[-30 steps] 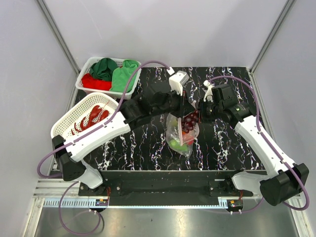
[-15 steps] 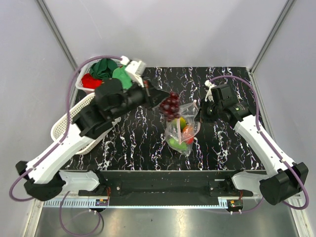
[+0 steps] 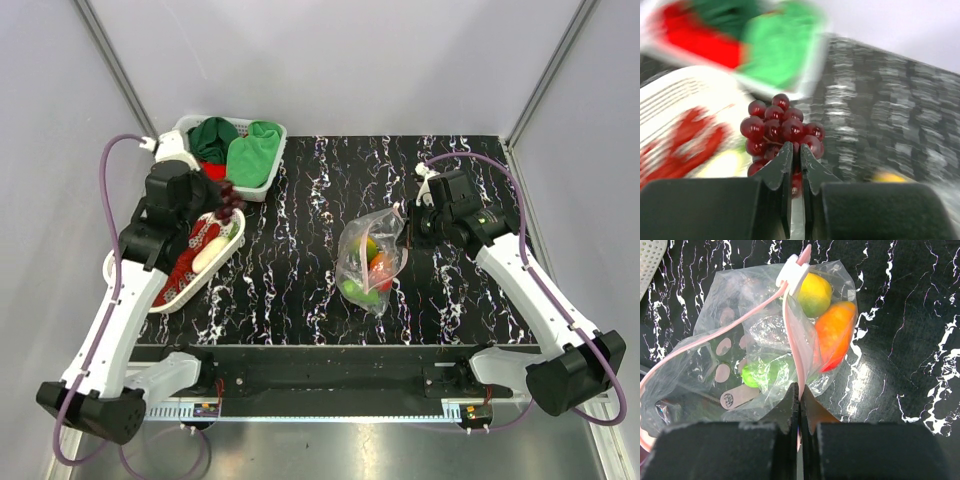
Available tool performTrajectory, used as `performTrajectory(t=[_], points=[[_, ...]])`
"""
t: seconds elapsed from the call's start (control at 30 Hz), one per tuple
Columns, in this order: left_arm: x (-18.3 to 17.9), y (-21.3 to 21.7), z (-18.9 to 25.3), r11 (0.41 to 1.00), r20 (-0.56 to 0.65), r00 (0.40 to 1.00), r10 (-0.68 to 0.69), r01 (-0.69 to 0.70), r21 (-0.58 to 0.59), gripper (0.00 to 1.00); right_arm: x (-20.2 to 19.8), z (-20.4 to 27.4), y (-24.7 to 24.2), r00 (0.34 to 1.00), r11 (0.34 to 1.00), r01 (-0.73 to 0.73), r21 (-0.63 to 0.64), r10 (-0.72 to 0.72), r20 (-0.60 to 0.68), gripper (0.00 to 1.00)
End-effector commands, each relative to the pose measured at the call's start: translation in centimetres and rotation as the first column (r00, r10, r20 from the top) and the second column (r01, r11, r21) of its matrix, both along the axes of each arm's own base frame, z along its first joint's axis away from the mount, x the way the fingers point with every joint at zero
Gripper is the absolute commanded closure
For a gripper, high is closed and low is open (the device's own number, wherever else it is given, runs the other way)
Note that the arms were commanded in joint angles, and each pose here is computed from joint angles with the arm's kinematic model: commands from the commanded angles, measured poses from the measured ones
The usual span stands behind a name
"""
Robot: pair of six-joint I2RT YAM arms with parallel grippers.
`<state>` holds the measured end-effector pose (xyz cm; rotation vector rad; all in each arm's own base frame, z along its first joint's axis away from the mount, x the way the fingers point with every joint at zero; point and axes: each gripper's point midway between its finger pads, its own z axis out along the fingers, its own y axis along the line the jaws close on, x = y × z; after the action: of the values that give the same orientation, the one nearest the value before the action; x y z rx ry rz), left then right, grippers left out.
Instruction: Open the zip-top bag and remove the fake food
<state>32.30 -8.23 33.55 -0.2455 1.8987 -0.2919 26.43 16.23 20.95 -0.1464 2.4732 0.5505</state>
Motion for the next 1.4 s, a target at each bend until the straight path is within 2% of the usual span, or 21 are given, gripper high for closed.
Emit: performTrajectory(t=[0.0,0.17,0.23,0.33,0.37,0.47,0.5,0.6,0.73,0.77,0.83,0.87,0.93,0.97,1.0,1.07,1.13,1.2,1.23,1.33,1.37], points=[[1.1,8.6,-3.3,0.936,-0.042,0.938,0.344,-0.339,0.094,0.96,0.4,2.6,0.3,0.997,1.0,-0.013,0.024,0.011,0.075,1.0],[3.8,12.5,-8.5,0.904,-0.146,0.893,0.426,-0.425,0.039,0.97,0.1,2.7,0.6,0.997,0.999,-0.031,0.04,0.028,0.07,1.0],[4.9,12.5,-9.6,0.91,-0.159,0.898,0.411,-0.414,0.015,0.97,0.0,2.9,0.6,0.997,0.998,-0.035,0.045,0.031,0.073,1.0],[5.9,13.1,-10.8,0.904,-0.195,0.885,0.422,-0.426,0.022,0.79,-0.2,3.0,0.6,0.997,0.998,-0.04,0.046,0.036,0.075,1.0],[6.1,13.2,-11.3,0.903,-0.21,0.88,0.426,-0.429,0.03,0.61,-0.3,3.1,0.6,0.996,0.998,-0.039,0.048,0.035,0.076,1.0],[5.8,13.5,-12.0,0.894,-0.231,0.866,0.443,-0.445,0.045,0.43,-0.4,3.1,0.5,0.996,0.998,-0.04,0.047,0.036,0.076,1.0],[5.6,13.6,-12.1,0.89,-0.237,0.86,0.451,-0.453,0.049,0.32,-0.4,3.2,0.6,0.996,0.998,-0.04,0.05,0.036,0.08,1.0],[5.2,12.6,-12.0,0.911,-0.243,0.882,0.403,-0.411,0.019,0.28,-0.5,3.5,0.5,0.996,0.998,-0.04,0.047,0.036,0.083,1.0],[4.7,8.1,-9.8,0.967,-0.203,0.96,0.193,-0.222,-0.127,0.32,-0.6,4.5,-0.7,0.994,1.0,-0.009,0.005,0.008,0.108,1.0],[4.4,4.7,-8.2,0.977,-0.148,0.988,0.044,-0.073,-0.201,0.33,-0.6,4.8,-0.9,0.993,1.0,-0.001,-0.001,0.001,0.117,1.0],[3.8,1.2,-6.1,0.97,-0.08,0.993,-0.085,0.064,-0.236,0.36,-0.7,6.0,-1.2,0.989,1.0,0.003,-0.001,-0.003,0.148,1.0],[2.8,-2.5,-3.8,0.953,-0.007,0.978,-0.208,0.2,-0.228,0.36,-0.8,6.3,-1.2,0.988,1.0,0.003,0.005,-0.003,0.151,1.0],[1.2,-6.5,-1.5,0.919,0.061,0.943,-0.328,0.333,-0.212,0.37,-0.9,6.6,-0.6,0.989,0.999,-0.022,0.028,0.017,0.147,1.0],[-0.7,-10.0,0.3,0.87,0.119,0.894,-0.433,0.449,-0.203,0.38,-1.0,6.5,-0.3,0.99,0.999,-0.032,0.039,0.027,0.137,1.0],[-1.7,-11.7,1.5,0.838,0.163,0.862,-0.48,0.505,-0.205,0.38,-1.0,6.2,0.4,0.991,0.997,-0.059,0.059,0.052,0.123,1.0],[-4.7,-16.2,4.0,0.73,0.261,0.754,-0.602,0.653,-0.202,0.42,-1.1,5.6,1.1,0.993,0.993,-0.075,0.091,0.066,0.1,1.0],[-7.1,-19.8,4.5,0.644,0.279,0.668,-0.689,0.742,-0.187,0.46,-1.2,5.2,2.3,0.991,0.983,-0.112,0.142,0.101,0.083,1.0],[-8.6,-22.1,5.0,0.585,0.286,0.608,-0.741,0.793,-0.17,0.49,-1.4,5.0,3.3,0.989,0.971,-0.144,0.188,0.134,0.067,1.0],[-9.7,-24.1,4.1,0.54,0.263,0.561,-0.785,0.827,-0.155,0.51,-1.4,5.0,3.6,0.989,0.968,-0.147,0.204,0.137,0.062,1.0],[-10.8,-26.6,2.2,0.52,0.22,0.533,-0.817,0.846,-0.117,0.55,-1.6,5.4,4.5,0.984,0.952,-0.177,0.251,0.166,0.063,1.0],[-10.6,-26.8,1.7,0.535,0.207,0.547,-0.811,0.837,-0.115,0.57,-1.7,5.4,4.6,0.984,0.95,-0.177,0.258,0.168,0.057,1.0]])
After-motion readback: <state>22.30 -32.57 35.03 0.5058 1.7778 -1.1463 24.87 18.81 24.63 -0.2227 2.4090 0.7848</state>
